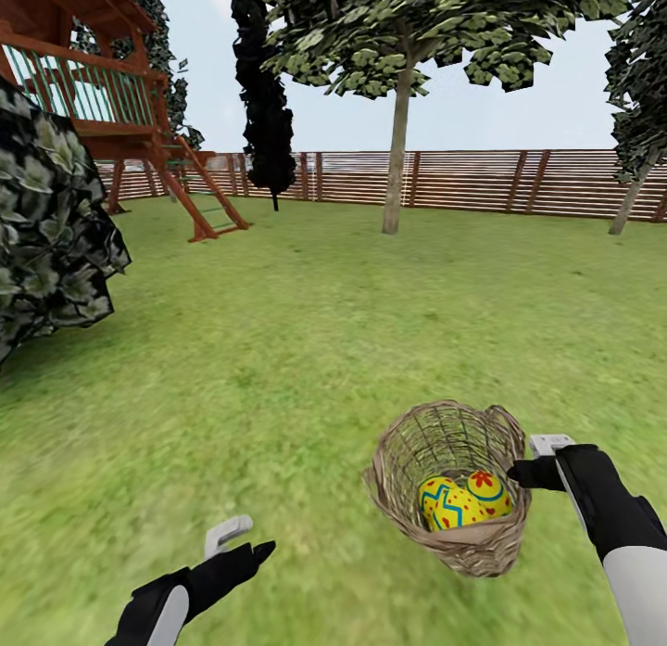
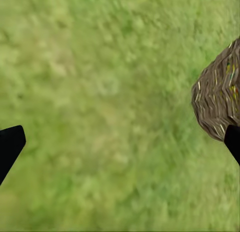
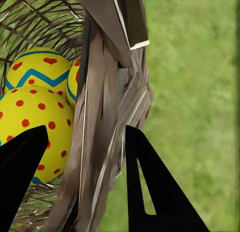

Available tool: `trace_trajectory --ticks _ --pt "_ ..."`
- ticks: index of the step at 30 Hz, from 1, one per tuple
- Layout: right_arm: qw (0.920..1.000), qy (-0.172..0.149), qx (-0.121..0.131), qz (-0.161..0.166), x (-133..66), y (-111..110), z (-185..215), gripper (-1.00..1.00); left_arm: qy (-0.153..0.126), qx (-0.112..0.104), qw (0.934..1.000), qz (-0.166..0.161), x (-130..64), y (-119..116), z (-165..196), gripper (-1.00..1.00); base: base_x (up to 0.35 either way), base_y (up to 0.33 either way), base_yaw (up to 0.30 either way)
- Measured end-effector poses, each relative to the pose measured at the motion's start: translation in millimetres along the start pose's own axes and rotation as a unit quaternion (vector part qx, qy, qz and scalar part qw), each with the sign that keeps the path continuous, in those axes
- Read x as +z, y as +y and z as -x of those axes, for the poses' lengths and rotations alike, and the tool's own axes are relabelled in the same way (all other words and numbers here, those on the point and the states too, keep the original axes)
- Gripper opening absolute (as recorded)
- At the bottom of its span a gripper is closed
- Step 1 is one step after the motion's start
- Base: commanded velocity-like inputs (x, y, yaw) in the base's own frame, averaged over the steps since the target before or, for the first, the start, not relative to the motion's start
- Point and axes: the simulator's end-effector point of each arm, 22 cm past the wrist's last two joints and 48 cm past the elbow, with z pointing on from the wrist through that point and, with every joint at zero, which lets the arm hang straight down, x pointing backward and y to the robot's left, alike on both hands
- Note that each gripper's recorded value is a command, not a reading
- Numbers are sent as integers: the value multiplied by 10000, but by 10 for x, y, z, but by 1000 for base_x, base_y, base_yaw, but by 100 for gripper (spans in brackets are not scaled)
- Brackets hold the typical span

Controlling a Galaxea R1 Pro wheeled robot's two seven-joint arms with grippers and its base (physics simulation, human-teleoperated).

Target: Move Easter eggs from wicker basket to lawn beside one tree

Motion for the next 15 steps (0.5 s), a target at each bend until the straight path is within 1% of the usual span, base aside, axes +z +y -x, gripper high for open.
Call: trace_trajectory --ticks 15 --pt "10000 0 0 4 0 4 0 -100 6 9 10000 -10 6 -9 -10 100 283 -228 0"
